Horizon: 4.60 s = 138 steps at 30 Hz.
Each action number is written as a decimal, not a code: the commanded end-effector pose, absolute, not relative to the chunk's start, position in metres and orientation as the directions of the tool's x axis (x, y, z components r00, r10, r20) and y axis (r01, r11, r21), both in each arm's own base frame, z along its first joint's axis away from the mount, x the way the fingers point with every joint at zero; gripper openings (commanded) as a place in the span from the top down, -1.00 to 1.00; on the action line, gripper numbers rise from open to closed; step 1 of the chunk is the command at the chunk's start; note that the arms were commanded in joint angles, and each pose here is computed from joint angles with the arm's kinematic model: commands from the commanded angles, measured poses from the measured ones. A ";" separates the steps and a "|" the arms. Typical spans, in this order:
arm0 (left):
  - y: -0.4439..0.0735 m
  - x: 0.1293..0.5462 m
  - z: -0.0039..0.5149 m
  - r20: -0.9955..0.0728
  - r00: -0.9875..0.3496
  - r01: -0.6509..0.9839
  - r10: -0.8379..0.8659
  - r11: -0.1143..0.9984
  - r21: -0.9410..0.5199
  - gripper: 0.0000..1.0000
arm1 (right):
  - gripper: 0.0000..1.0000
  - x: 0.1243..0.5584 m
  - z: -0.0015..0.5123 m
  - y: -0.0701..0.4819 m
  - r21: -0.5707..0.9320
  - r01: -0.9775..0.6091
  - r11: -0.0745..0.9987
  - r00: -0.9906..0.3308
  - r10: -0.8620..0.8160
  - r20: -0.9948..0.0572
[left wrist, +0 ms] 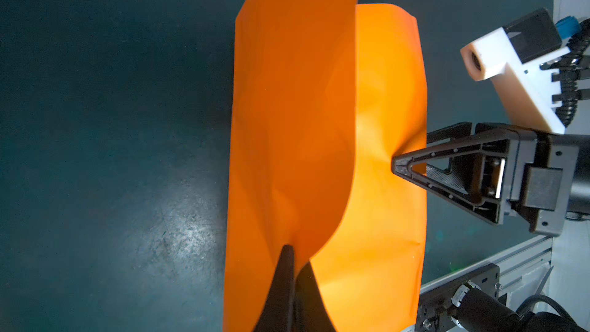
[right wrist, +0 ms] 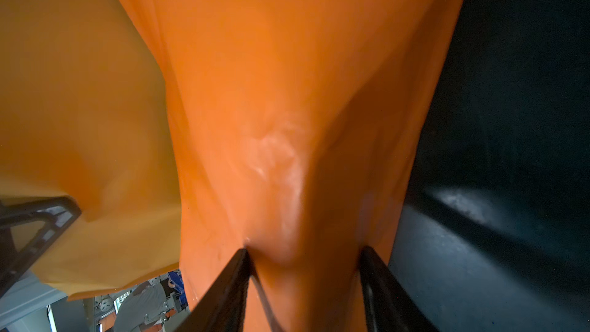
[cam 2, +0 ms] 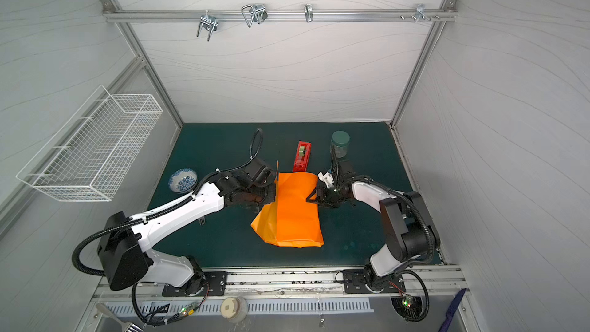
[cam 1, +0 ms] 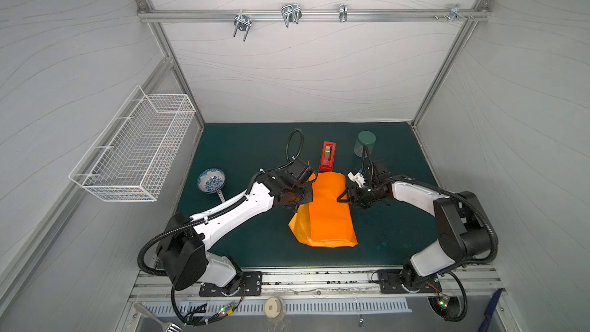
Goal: Wrap the gift box in paper
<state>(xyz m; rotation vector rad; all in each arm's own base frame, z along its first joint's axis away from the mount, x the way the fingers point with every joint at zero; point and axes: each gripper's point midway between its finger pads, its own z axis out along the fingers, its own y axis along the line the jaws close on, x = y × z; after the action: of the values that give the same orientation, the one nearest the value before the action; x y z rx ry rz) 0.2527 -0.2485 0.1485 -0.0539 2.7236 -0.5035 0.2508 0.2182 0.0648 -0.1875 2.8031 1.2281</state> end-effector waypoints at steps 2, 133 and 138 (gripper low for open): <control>-0.262 0.261 0.162 -0.374 -0.919 0.029 -0.125 0.924 -0.381 1.00 | -0.08 0.225 0.013 0.200 0.595 -0.077 0.800 -0.995 -0.097 0.001; -0.339 0.248 0.039 -0.146 -0.942 -0.120 -0.301 0.711 -0.693 0.48 | -0.30 0.251 0.057 0.187 0.543 -0.094 0.834 -0.993 -0.040 -0.111; -0.340 0.247 0.038 -0.145 -0.945 -0.116 -0.294 0.713 -0.691 0.34 | -0.42 0.263 0.078 0.155 0.491 -0.051 0.870 -0.980 0.051 -0.193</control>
<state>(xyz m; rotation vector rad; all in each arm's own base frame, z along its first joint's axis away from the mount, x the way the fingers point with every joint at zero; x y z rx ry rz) 0.2732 -0.3619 0.0974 -0.2957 2.4624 -1.2486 0.2634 0.1863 0.0763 -0.0784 2.8245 0.9355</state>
